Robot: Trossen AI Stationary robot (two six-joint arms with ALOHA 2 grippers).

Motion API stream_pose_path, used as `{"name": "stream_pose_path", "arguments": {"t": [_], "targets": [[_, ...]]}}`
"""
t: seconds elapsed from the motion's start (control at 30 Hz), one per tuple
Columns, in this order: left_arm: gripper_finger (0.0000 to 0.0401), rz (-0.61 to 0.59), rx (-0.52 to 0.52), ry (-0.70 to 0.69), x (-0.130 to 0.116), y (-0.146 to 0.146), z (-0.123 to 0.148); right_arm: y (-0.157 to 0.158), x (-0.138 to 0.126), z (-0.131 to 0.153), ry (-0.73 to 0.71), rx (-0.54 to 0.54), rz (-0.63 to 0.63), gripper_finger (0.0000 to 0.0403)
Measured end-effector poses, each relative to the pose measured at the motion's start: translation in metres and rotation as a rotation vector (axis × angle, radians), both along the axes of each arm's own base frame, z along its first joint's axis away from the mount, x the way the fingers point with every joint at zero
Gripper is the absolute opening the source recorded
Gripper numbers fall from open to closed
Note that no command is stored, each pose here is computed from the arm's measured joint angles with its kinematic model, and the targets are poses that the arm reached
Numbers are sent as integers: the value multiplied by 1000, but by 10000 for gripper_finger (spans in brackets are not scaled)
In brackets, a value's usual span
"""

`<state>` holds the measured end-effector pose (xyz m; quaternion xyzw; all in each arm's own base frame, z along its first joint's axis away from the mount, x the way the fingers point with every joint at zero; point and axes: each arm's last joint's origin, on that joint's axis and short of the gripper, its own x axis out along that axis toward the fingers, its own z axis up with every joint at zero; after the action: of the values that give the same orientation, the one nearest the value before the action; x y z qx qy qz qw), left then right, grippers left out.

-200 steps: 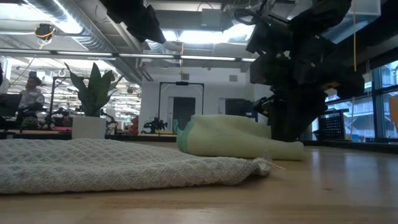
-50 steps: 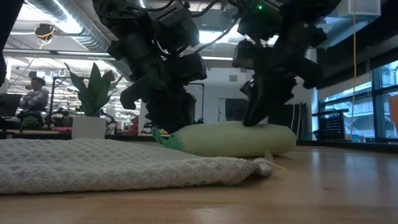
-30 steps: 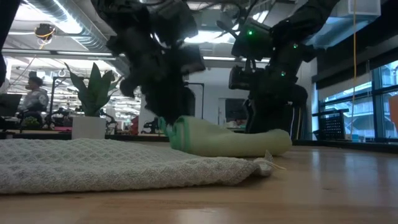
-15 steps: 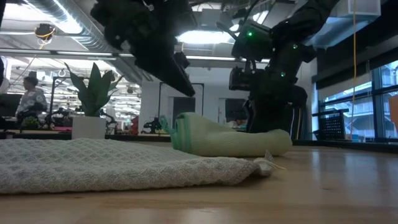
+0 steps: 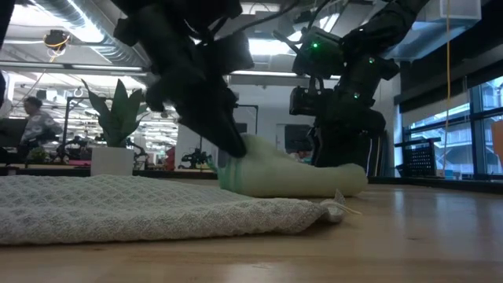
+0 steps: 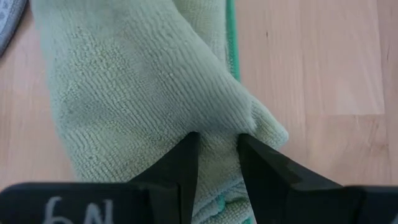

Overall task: Roll microfiber towels into tight, uniform cylinder then place into a basket
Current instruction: Roll the green microfiber towel

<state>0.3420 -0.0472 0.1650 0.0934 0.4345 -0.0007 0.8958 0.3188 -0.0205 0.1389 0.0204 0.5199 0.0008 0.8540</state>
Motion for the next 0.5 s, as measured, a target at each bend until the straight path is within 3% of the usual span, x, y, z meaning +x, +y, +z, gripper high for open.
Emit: {"name": "stream_pose_path", "arguments": {"t": [0.3,0.5], "targets": [[86,97,8,-3,2,24,1,0,0,0,1,0,1,120],[86,-34,-146,-50,-4,16,23,0,0,0,0,0,1,119]]}}
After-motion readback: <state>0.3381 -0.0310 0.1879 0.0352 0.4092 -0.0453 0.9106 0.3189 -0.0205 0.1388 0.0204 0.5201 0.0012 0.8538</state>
